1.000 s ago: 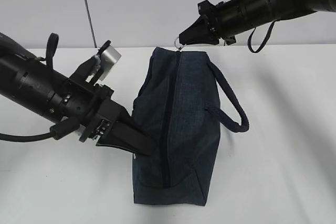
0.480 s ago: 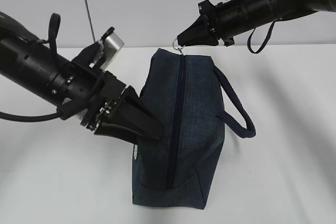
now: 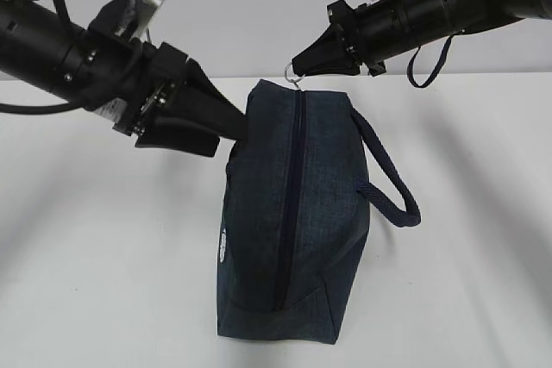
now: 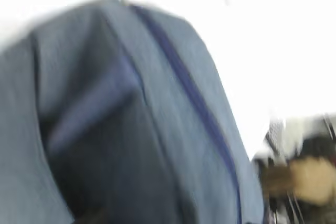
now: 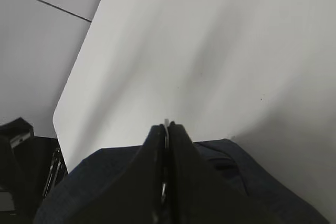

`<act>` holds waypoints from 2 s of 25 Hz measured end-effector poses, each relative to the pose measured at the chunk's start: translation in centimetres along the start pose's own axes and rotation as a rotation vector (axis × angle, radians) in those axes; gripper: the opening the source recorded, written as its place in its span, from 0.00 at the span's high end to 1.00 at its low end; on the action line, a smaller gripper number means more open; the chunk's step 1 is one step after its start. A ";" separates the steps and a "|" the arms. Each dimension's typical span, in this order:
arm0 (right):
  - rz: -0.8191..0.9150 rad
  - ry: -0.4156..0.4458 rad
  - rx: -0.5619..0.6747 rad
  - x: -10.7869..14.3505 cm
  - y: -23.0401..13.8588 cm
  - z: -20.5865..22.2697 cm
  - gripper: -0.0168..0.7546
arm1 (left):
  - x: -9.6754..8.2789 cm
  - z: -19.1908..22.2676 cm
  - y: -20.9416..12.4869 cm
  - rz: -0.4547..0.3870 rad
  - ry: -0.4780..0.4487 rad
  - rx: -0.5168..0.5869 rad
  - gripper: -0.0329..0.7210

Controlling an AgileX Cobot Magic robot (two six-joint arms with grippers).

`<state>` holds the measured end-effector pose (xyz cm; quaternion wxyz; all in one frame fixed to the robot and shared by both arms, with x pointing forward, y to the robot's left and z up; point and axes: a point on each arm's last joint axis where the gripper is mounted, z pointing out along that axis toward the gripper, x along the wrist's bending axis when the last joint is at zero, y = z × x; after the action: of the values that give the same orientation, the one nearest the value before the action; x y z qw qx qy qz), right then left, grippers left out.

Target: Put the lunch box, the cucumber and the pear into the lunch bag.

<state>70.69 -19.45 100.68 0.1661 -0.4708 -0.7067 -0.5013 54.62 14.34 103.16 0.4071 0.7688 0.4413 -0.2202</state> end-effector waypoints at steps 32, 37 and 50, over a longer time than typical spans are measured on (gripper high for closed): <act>-0.004 0.013 0.004 0.2 0.0 0.0 0.97 | 3.0 3.8 6.1 -0.020 0.086 -0.096 0.76; -0.007 0.008 0.010 0.1 0.0 0.0 0.97 | 2.8 3.9 5.8 -0.019 0.065 -0.068 0.94; -0.035 -0.064 0.043 -0.6 -0.3 0.0 0.97 | 2.4 3.8 5.3 -0.016 0.015 -0.014 0.94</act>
<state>70.67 -19.78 100.11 0.1446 -0.4706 -0.7304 -0.4734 60.50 10.89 101.60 0.4075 0.7641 0.4519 -0.2143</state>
